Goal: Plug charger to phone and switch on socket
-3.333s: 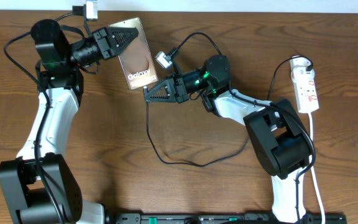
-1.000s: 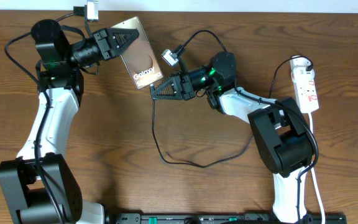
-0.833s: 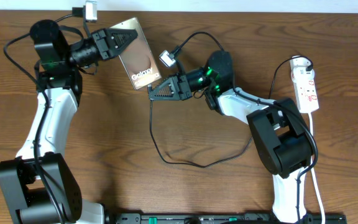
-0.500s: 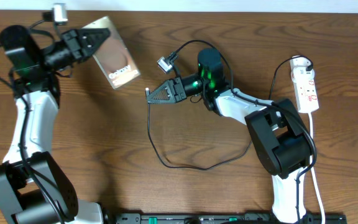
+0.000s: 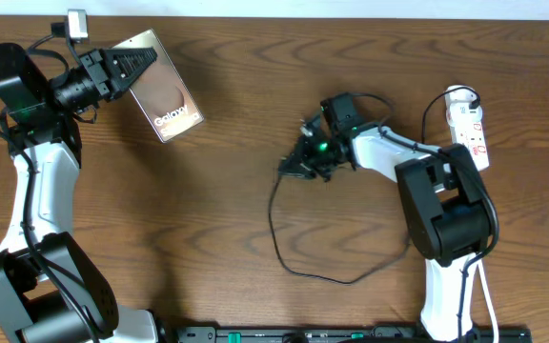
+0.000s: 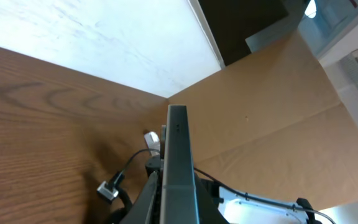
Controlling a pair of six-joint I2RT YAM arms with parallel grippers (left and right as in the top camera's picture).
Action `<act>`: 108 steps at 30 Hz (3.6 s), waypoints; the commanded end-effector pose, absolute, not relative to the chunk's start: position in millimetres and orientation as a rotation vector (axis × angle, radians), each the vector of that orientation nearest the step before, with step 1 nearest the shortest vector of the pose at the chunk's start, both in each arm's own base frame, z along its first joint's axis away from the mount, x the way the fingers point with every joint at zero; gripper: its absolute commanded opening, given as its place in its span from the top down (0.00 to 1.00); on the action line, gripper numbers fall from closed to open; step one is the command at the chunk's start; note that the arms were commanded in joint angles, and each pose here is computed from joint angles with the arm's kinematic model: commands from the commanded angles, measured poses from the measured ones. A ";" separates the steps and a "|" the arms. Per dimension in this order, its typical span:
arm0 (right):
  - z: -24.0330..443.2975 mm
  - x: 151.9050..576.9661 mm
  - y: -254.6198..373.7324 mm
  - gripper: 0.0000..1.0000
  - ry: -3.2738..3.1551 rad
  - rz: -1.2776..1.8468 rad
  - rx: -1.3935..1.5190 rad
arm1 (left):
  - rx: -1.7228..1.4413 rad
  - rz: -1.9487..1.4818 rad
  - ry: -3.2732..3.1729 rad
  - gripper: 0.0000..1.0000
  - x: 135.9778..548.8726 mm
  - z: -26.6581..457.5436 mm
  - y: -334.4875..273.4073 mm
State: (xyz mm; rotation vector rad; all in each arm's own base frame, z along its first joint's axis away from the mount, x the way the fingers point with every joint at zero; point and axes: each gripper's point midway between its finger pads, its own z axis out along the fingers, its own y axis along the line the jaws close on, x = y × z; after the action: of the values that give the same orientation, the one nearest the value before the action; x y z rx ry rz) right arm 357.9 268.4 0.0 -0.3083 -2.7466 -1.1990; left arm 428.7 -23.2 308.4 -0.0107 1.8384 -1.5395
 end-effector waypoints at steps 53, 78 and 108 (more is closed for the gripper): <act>-37.5 329.2 143.4 0.99 -2.911 -0.017 -0.811 | 0.041 -1.548 1.834 0.93 422.8 311.0 -25.8; 43.8 295.1 262.3 0.99 -2.518 -1.384 0.376 | 0.047 -1.553 1.836 0.92 422.3 311.1 -27.3; 129.2 264.3 332.9 0.99 -2.012 -2.216 1.490 | 0.205 -1.576 1.834 0.92 417.2 311.0 -70.8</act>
State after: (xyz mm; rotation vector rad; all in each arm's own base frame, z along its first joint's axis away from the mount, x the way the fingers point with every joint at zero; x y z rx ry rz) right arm 257.7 326.1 106.3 1.4403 -2.0902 -2.0824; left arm 422.6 -64.1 308.6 0.1385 1.8458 -1.5759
